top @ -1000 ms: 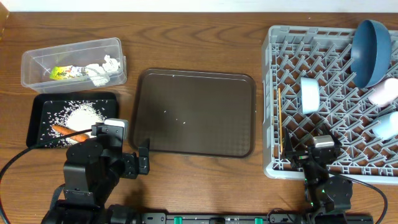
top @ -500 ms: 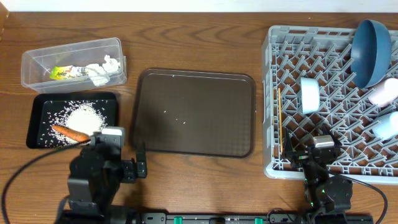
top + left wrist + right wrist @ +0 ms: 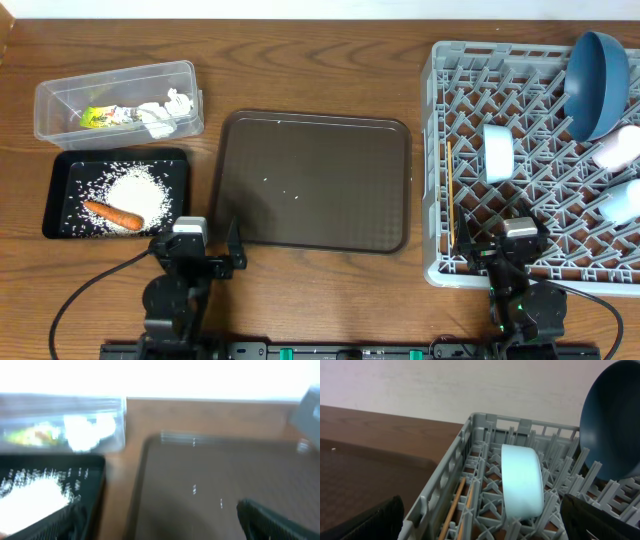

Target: Sort waste into correct bins and load items into the dishwasher rack

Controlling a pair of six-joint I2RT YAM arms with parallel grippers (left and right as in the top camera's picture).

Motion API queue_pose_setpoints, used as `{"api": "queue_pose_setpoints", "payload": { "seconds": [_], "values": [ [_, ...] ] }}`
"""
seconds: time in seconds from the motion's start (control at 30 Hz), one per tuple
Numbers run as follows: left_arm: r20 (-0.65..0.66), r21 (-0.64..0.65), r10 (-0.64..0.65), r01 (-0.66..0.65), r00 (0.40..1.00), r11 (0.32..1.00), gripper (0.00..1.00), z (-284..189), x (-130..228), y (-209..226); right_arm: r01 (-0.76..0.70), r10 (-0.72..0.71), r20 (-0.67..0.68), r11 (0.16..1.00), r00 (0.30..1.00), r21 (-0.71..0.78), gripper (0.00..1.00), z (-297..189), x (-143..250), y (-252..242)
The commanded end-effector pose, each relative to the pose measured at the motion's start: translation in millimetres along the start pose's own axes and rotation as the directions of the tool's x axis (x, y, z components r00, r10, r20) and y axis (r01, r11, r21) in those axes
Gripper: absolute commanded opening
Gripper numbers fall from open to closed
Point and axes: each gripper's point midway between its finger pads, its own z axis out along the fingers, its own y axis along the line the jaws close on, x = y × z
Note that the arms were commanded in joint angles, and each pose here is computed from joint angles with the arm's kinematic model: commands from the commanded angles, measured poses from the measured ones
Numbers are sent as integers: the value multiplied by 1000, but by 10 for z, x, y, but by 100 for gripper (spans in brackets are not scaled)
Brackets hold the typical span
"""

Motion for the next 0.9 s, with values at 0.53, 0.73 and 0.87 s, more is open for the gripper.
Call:
{"api": "queue_pose_setpoints", "payload": {
  "seconds": [0.53, 0.73, 0.87],
  "values": [
    [85, -10, 11, -10, 996, 1000, 98, 147, 79, 36, 13, -13, 3, 1000, 1000, -12, 99, -3, 0, 23],
    [84, -10, 11, -10, 996, 1000, 98, 148, 81, 36, 13, -13, 2, 1000, 1000, -12, 99, -3, 0, 23],
    [84, -10, 11, -10, 996, 1000, 98, 148, 80, 36, 13, -13, 2, 1000, 1000, -12, 99, -3, 0, 23]
  ]
}}
